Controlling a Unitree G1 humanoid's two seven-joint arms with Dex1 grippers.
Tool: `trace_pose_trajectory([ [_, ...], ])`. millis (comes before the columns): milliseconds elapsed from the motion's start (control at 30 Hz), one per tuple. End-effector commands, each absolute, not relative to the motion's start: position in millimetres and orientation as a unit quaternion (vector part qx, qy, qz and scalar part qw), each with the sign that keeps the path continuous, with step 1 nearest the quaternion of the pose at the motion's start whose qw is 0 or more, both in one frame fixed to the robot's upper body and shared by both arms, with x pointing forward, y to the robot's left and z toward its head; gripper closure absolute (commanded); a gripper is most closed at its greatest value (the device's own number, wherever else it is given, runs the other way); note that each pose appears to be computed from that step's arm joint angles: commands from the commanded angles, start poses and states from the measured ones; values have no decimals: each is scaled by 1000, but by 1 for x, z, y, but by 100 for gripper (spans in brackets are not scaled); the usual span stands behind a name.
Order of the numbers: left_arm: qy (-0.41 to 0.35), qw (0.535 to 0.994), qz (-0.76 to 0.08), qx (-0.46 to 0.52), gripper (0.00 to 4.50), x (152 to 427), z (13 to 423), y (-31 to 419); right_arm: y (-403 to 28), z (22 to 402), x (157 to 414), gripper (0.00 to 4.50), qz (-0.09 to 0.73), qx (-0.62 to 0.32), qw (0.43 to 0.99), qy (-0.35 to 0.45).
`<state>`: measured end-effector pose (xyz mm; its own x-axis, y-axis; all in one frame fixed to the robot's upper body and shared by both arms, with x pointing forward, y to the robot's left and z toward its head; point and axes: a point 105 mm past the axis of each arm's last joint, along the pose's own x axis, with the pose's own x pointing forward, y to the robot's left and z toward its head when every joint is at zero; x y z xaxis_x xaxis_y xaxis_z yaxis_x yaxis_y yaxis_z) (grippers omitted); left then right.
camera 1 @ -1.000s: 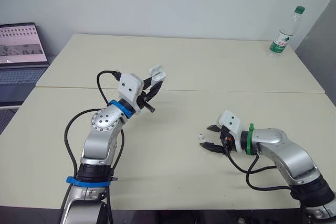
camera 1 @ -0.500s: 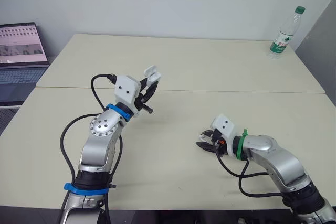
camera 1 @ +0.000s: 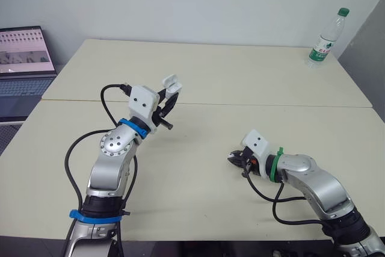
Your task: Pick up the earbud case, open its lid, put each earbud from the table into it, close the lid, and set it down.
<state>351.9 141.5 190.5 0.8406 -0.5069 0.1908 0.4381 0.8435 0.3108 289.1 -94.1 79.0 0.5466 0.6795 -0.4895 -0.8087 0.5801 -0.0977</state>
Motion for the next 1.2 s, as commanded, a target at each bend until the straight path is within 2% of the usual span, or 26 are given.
trace_pose_trajectory([
  [33,-166,944,-249,138,370,348,206,137,-97,95,288,407,463,-159,851,187],
  [200,-174,943,-252,130,370,350,204,133,-143,129,296,407,486,-226,826,176],
  [367,-184,941,-259,119,370,350,201,121,-221,139,304,407,453,-280,809,248],
  [500,-189,941,-256,111,370,350,198,117,-283,127,299,407,428,-373,761,316],
  [600,-193,943,-252,104,370,349,198,116,-316,115,293,407,419,-396,736,356],
  [900,-209,941,-243,106,370,345,203,119,-372,100,286,407,396,-462,679,411],
  [1200,-206,942,-244,103,370,338,199,115,-383,98,281,407,409,-477,650,427],
])
